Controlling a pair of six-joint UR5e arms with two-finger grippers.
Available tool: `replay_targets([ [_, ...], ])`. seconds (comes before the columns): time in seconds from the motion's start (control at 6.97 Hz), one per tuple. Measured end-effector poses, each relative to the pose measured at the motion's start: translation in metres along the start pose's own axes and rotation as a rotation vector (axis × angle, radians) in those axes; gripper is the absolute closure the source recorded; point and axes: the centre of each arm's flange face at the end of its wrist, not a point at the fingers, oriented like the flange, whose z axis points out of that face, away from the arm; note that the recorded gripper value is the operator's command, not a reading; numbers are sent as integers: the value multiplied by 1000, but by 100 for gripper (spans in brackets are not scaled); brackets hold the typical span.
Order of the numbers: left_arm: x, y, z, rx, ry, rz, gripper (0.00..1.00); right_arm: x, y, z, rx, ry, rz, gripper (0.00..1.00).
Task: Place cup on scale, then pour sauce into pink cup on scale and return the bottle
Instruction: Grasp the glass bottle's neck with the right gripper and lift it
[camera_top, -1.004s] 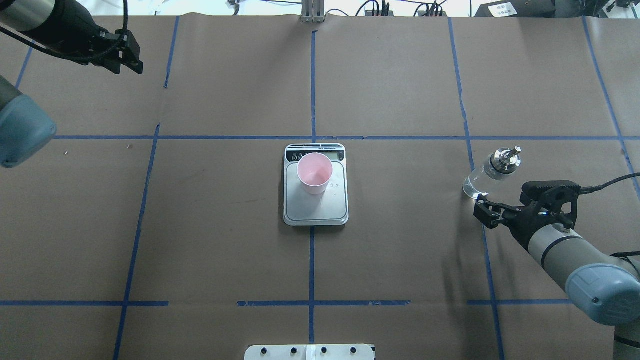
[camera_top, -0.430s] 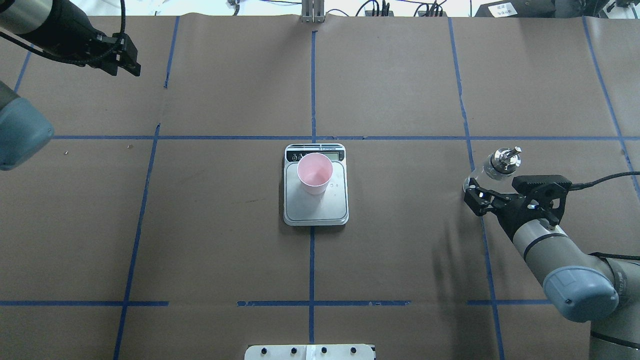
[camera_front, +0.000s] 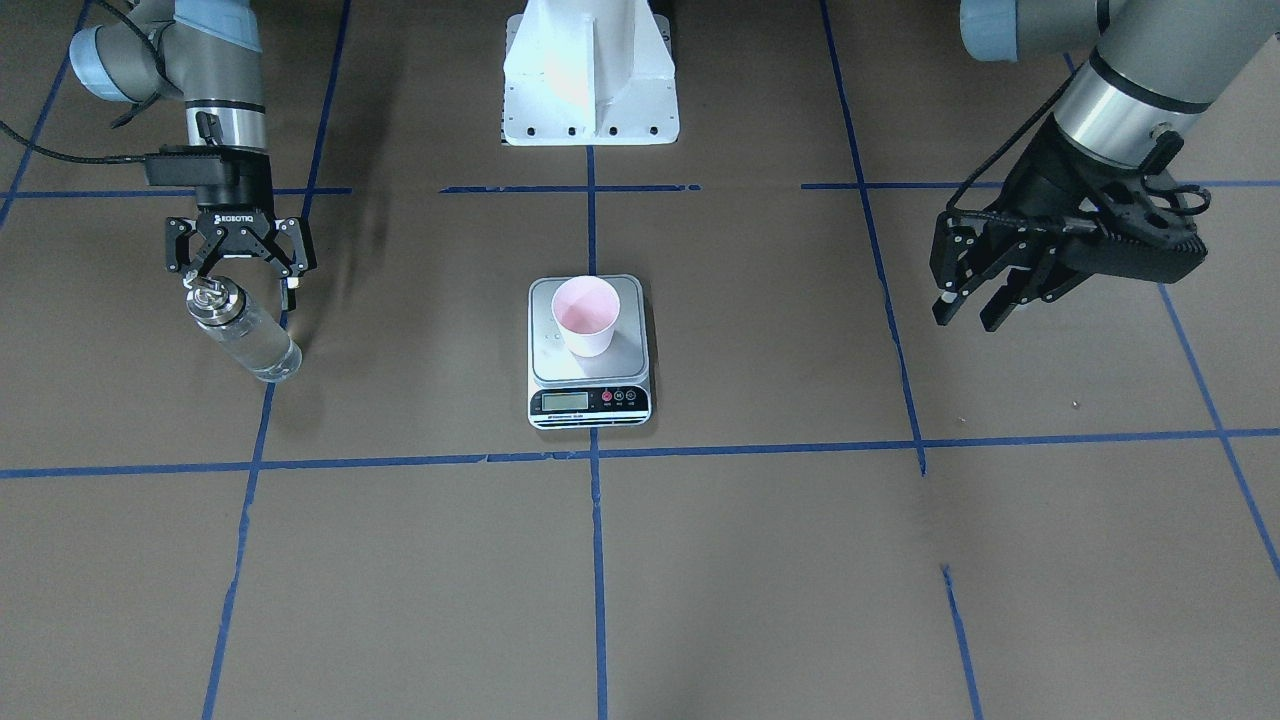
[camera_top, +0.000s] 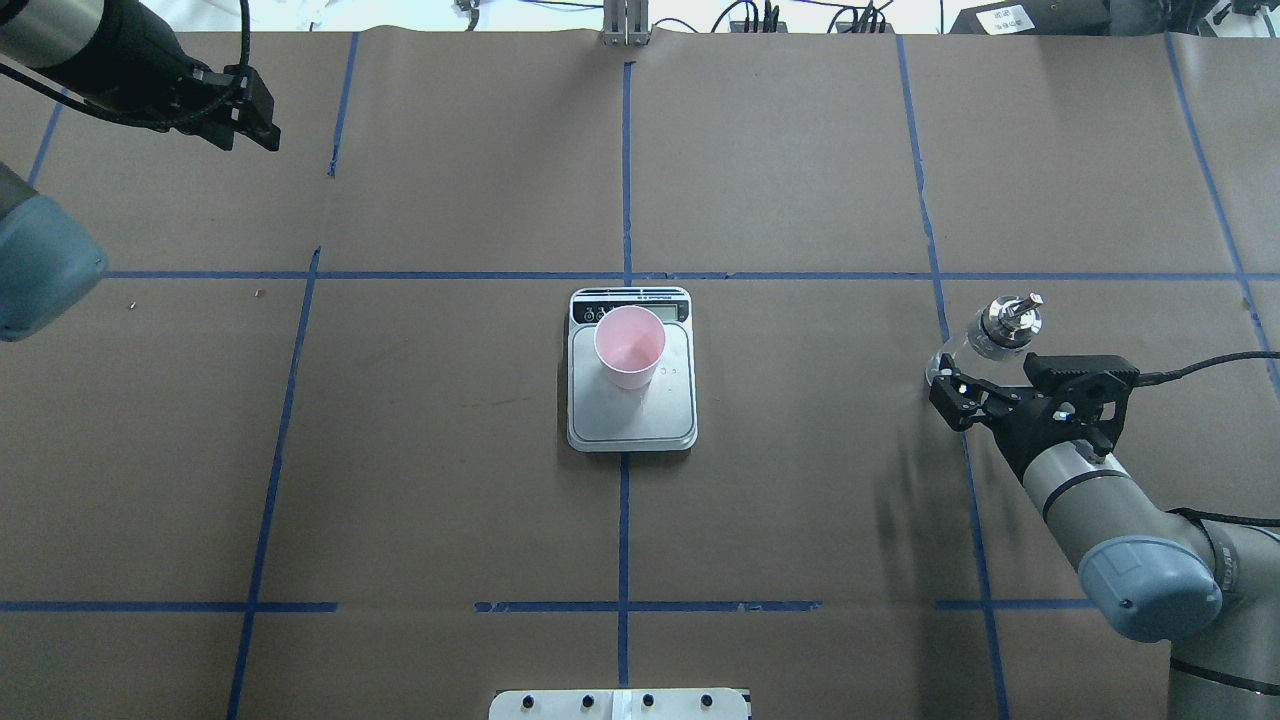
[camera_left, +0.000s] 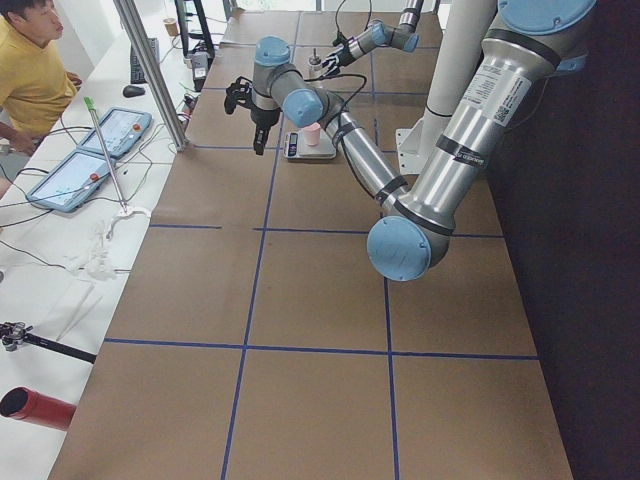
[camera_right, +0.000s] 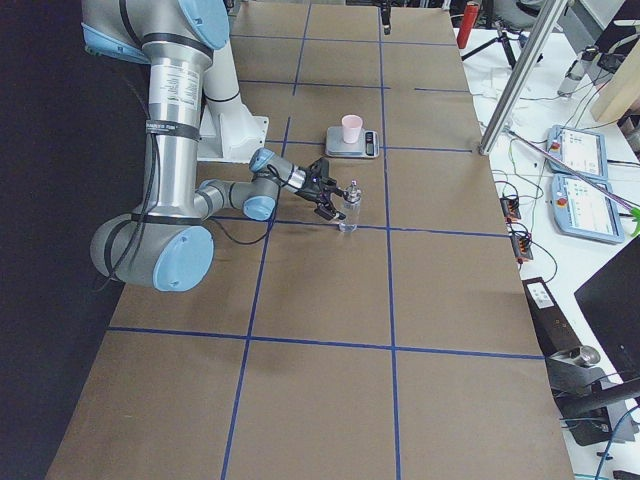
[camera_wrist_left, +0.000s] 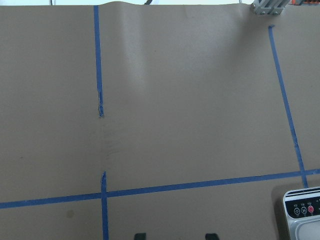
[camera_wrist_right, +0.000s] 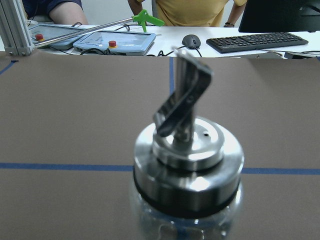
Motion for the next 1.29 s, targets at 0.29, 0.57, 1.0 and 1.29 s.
replay_targets([
  [0.29, 0, 0, -2, 14, -10, 3, 50, -1, 5, 5, 5, -5, -5, 0],
  [0.57, 0, 1, -2, 15, -12, 3, 50, 1, 10, 9, 2, 0, -23, 0],
  [1.0, 1, 0, -2, 19, -17, 4, 50, -8, 12, 15, 9, -20, -26, 0],
  [1.29, 1, 0, -1, 18, -18, 3, 50, -4, 20, 23, 16, -18, -37, 0],
])
